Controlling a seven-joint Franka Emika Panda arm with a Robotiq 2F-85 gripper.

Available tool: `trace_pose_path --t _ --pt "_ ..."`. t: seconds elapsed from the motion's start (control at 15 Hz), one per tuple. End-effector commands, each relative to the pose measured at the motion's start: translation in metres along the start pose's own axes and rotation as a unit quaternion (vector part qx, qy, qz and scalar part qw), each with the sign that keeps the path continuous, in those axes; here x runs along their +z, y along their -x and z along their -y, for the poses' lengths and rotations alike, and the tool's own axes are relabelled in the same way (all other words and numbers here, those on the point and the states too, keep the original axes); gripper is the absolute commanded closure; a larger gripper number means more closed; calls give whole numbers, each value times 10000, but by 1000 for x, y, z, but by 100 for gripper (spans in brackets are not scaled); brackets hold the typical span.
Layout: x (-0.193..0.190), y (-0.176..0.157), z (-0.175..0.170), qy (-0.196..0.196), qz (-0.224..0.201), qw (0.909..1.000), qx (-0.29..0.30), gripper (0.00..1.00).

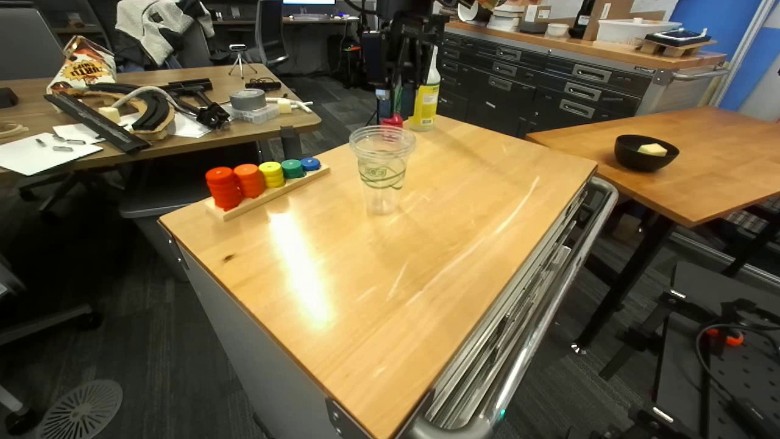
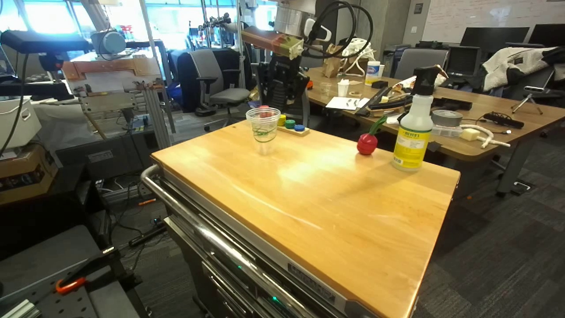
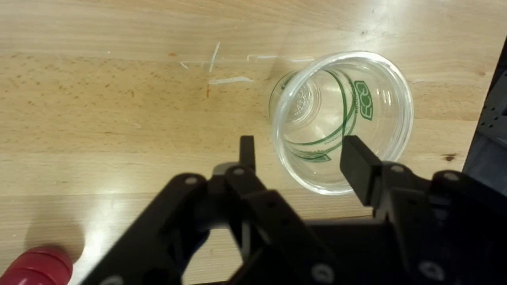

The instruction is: Pack the cups in the tower form

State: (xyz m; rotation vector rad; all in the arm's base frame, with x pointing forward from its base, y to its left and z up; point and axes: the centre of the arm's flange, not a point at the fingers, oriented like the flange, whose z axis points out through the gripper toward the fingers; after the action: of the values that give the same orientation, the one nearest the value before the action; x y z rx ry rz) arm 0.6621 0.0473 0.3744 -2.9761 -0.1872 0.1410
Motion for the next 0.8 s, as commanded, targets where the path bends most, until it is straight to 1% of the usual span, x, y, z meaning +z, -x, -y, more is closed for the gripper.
trace_pose_path --t 0.0,0.07,0.13,0.2,0.33,0.47,0.6,0.67,0.73 --pt "-23 14 -1 77 -173 9998 -103 10" --pt "-30 17 -4 171 -192 9997 -39 4" --pt "-40 21 -9 279 -293 9991 112 0" --pt "-50 25 -15 392 -332 9984 243 0" --pt "-74 38 -35 531 -525 9943 760 0" --pt "-94 55 -55 677 -763 9871 1237 0" --pt "-112 75 -76 823 -940 9775 1700 0" --pt "-119 84 -84 798 -969 9738 1896 0" --pt "-107 54 -81 689 -768 9827 1540 0"
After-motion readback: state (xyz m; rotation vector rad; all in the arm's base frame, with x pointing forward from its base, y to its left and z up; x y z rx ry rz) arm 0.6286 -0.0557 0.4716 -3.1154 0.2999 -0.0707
